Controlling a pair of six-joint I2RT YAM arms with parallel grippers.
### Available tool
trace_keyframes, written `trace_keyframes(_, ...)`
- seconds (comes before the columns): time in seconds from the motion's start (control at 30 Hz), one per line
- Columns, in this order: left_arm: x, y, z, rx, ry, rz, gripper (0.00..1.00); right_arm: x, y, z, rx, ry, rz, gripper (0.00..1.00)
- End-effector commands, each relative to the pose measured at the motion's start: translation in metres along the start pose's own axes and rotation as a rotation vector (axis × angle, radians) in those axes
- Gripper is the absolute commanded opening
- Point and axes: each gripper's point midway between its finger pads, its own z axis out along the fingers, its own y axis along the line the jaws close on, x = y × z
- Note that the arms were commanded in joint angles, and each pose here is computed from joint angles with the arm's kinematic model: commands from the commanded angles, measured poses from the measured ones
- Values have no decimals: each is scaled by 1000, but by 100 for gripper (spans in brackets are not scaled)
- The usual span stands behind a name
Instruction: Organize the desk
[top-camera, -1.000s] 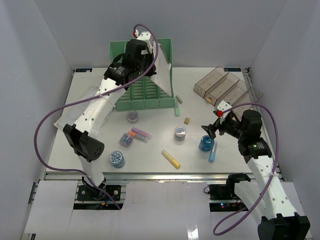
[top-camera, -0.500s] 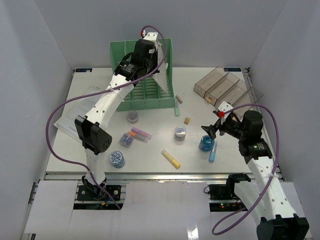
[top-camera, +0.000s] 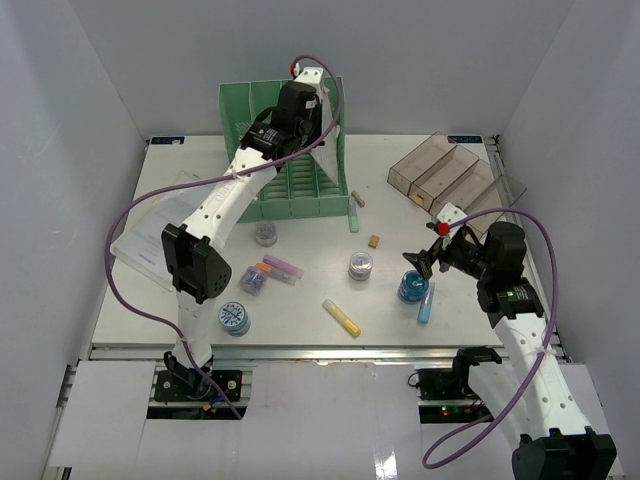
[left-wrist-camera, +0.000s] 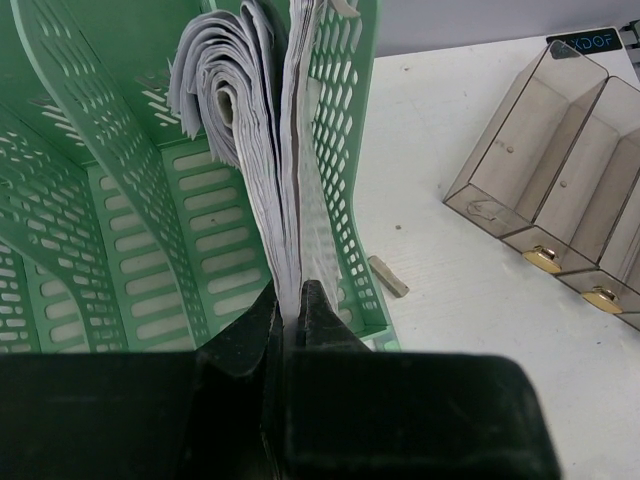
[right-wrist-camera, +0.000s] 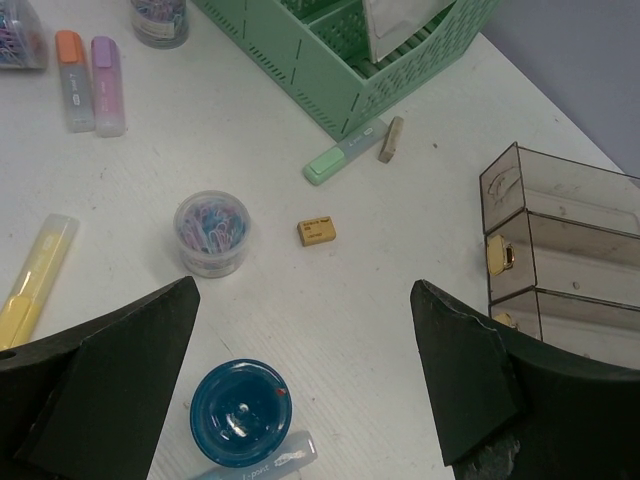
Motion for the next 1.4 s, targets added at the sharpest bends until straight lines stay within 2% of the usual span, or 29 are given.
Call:
trace_keyframes(0.0,-23,-4,-8,31,-74,-9,11,-6,-1,0,-3,-31,-12,93)
trace_keyframes(0.1,-13,-6,-4,44,-45,-3,31,-5,-1,0,-1,-29,-11,93)
trace_keyframes(0.27,-7,-10,0,58,-24,-6,54,-3,-2,0,0,-25,-7,93)
trace_keyframes(0.43,-16,-11,-5,61,-43,-23,69,-1,-3,0,4,-22,-5,93)
trace_keyframes(0.53,-40,-9,-23,55,-100,-39,75,-1,-3,0,2,-21,-2,93)
trace_keyframes(0.7,-82,2,-72,42,-226,-48,87,-1,-3,-1,1,-24,-2,93)
trace_keyframes(0.8,-91,12,-101,39,-279,-40,91,-1,-2,-1,-3,-27,-1,93)
trace_keyframes(0.93,-47,51,-139,-2,-236,-43,95,-3,2,-2,-20,-37,-5,93)
trace_keyframes(1.07,15,129,-149,-93,-153,-148,98,-6,8,-3,-52,-54,-11,93)
trace_keyframes(1.13,56,176,-150,-168,-76,-217,98,-7,12,-4,-69,-59,-14,93)
trace_keyframes(1.2,88,207,-148,-201,-15,-280,98,-7,14,-5,-78,-62,-14,93)
trace_keyframes(1.37,135,256,-127,-245,102,-344,95,-8,16,-5,-89,-67,-14,93)
